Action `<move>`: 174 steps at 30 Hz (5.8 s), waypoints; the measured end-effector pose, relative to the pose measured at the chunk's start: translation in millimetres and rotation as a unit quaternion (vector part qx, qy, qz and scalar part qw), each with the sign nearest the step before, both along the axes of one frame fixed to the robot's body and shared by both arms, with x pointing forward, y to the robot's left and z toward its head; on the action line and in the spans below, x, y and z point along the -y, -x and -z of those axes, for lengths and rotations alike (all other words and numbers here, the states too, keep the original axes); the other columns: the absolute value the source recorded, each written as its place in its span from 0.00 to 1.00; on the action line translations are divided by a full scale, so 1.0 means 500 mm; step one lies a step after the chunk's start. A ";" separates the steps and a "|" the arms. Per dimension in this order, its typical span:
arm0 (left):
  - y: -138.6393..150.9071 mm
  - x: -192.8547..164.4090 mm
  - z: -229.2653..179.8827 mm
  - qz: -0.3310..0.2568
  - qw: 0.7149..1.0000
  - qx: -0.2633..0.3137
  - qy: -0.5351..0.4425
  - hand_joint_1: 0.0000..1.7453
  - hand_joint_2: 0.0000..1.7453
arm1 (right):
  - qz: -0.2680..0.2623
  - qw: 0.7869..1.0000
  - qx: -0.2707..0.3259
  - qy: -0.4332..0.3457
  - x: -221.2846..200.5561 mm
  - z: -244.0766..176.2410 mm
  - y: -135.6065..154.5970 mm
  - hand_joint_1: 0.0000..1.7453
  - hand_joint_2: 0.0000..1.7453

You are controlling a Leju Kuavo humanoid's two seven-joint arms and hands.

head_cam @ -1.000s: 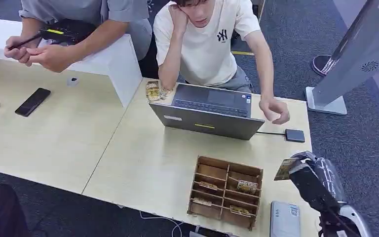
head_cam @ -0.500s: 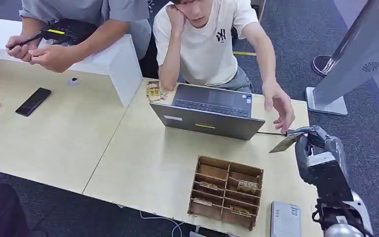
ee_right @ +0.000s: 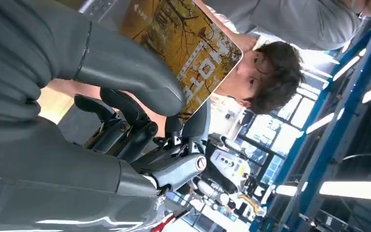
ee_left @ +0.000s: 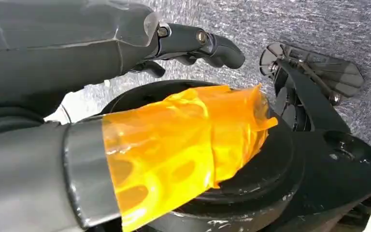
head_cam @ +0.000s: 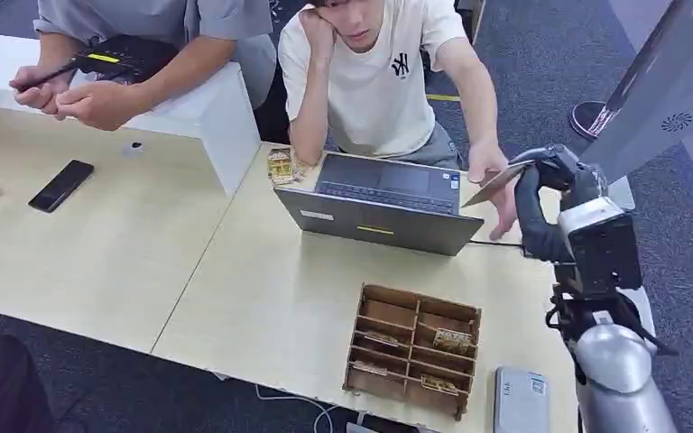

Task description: Pass the card to the sensor for recognition and then transmit it.

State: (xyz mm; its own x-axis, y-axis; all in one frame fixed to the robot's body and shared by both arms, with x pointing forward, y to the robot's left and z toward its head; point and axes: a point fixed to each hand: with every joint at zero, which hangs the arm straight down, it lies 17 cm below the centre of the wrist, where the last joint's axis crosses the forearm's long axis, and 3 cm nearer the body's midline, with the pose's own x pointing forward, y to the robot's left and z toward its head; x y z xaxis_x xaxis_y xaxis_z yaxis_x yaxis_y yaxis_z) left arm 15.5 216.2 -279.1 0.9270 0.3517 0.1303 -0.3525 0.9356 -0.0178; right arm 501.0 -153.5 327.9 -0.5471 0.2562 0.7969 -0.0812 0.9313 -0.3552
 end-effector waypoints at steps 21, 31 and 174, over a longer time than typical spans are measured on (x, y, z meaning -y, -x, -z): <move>-0.004 0.002 0.000 0.037 0.999 0.004 0.002 0.00 0.00 | 0.016 0.997 -0.059 0.044 -0.087 0.061 -0.111 0.00 1.00; 0.000 0.001 0.000 0.036 0.999 -0.001 0.001 0.00 0.00 | 0.021 0.994 -0.079 0.066 -0.089 0.121 -0.110 0.00 1.00; 0.020 0.005 0.001 -0.052 0.998 -0.023 0.008 0.00 0.00 | 0.062 0.929 0.017 0.365 -0.016 0.363 0.267 0.45 1.00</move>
